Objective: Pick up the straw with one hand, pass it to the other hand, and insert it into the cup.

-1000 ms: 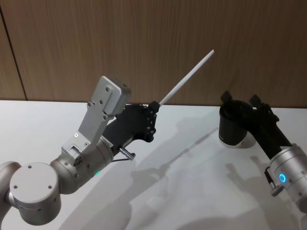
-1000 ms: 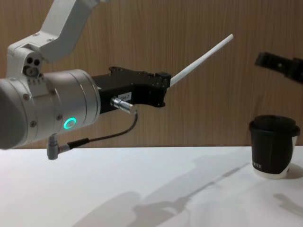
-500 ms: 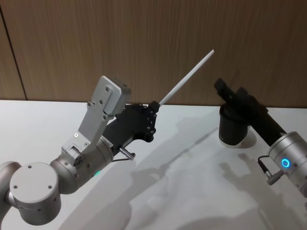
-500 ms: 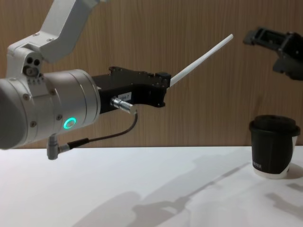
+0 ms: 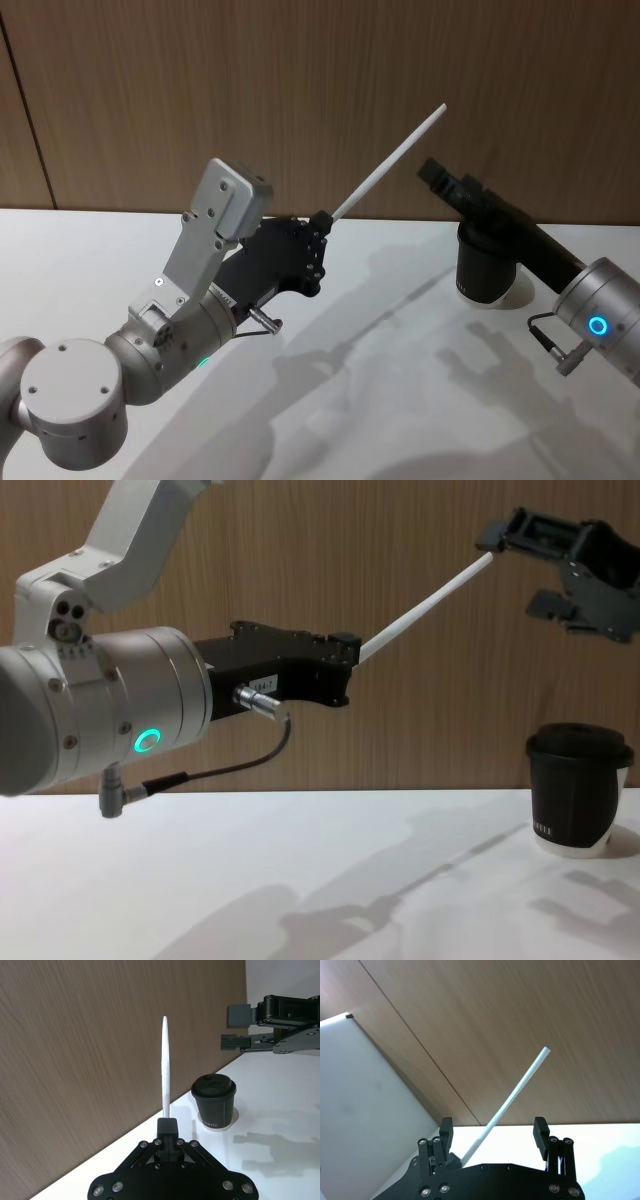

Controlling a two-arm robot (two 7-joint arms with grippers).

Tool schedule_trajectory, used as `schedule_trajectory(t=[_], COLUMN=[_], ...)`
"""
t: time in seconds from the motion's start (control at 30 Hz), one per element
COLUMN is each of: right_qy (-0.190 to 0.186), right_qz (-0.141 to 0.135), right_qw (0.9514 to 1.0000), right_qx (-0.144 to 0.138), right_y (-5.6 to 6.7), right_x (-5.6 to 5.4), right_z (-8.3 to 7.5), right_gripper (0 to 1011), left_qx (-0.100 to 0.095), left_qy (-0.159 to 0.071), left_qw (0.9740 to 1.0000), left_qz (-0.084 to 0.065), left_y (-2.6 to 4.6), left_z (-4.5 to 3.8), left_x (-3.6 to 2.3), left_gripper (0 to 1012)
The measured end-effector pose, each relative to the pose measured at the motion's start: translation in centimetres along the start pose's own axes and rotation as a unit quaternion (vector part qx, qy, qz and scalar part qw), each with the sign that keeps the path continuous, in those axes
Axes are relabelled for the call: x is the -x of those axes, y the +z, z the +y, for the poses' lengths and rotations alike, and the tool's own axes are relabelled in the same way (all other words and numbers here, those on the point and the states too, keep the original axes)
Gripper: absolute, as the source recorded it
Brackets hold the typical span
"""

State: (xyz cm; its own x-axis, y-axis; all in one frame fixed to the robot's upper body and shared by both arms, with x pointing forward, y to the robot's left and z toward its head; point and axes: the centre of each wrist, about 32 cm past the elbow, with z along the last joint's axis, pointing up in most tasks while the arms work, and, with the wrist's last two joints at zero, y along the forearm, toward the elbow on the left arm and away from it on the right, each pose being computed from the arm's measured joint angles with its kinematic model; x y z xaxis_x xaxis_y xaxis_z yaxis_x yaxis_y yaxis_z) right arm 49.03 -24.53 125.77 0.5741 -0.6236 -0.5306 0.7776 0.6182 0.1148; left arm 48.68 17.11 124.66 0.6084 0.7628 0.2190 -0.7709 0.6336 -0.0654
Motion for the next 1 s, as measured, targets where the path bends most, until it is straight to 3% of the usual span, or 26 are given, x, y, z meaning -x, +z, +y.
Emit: schedule_trajectory(t=[0.4, 1.0], right_qy=[0.022, 0.017], right_qz=[0.013, 0.023], right_qw=[0.9995, 0.9986], right_qx=[0.022, 0.044], right_y=[0.7, 0.5], right_x=[-0.6, -1.7], right_z=[1.3, 4.0], right_gripper=[1001, 1001], left_qx=[0.0, 0.0], left_qy=[0.0, 0.0], left_qw=[1.0, 1.0], left_qz=[0.0, 0.0], left_y=[0.0, 0.0], left_z=[0.0, 0.0], left_x=[0.0, 0.0], left_gripper=[0, 0])
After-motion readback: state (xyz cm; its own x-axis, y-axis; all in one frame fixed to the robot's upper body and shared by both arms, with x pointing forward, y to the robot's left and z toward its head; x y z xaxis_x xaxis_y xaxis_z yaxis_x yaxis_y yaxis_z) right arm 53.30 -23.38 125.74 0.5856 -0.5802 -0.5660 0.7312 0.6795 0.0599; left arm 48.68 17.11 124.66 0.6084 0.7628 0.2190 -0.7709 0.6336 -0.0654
